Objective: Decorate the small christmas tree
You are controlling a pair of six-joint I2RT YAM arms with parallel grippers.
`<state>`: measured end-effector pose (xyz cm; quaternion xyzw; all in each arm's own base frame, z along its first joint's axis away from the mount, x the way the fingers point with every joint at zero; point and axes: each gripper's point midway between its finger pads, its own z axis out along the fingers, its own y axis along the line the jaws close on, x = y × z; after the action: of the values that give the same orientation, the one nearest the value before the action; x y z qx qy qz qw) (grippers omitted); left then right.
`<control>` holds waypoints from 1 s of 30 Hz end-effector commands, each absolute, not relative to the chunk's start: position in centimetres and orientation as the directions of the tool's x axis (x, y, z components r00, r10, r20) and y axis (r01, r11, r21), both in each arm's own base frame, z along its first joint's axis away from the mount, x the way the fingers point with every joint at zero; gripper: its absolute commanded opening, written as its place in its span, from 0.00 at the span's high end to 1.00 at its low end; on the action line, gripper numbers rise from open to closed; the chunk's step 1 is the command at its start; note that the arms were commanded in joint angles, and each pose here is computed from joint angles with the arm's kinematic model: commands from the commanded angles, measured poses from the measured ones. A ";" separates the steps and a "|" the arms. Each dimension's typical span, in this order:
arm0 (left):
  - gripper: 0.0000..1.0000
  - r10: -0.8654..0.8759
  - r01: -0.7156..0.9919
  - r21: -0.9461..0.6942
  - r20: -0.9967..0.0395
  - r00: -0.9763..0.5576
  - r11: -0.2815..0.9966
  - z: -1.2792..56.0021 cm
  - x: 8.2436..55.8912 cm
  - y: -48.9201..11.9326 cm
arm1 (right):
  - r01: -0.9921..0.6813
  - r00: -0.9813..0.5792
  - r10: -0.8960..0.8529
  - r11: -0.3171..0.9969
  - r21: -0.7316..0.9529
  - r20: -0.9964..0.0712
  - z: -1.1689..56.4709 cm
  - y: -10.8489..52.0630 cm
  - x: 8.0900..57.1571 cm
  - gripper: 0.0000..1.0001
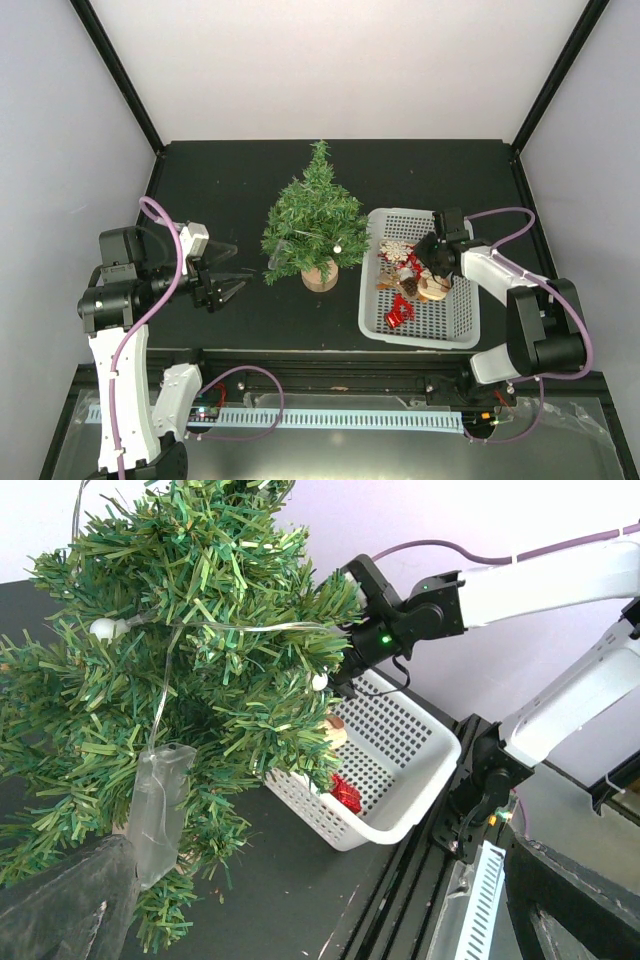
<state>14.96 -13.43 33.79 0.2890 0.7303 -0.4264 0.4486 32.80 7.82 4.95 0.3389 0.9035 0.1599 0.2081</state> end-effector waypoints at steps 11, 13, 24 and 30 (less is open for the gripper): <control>0.01 0.035 0.821 -0.354 -0.911 -0.412 0.447 34.4 14.7 -13.6 | 0.559 -0.676 0.678 0.727 0.399 -0.288 3.9 7.5 33.1 0.67; 0.01 0.036 0.823 -0.351 -0.912 -0.409 0.447 34.4 14.8 -13.6 | 0.556 -0.675 0.679 0.725 0.407 -0.289 3.7 7.5 33.3 0.67; 0.01 0.038 0.823 -0.350 -0.912 -0.408 0.447 34.3 14.8 -13.6 | 0.506 -0.630 0.679 0.727 0.464 -0.377 5.0 7.3 34.8 0.74; 0.01 0.038 0.823 -0.348 -0.913 -0.407 0.449 34.2 14.7 -13.6 | 0.477 -0.600 0.677 0.730 0.489 -0.426 5.9 6.9 35.0 0.81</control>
<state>15.00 -13.42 33.77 0.2909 0.7297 -0.4256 0.4491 34.05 7.42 4.19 0.3331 0.8943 0.1602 0.2521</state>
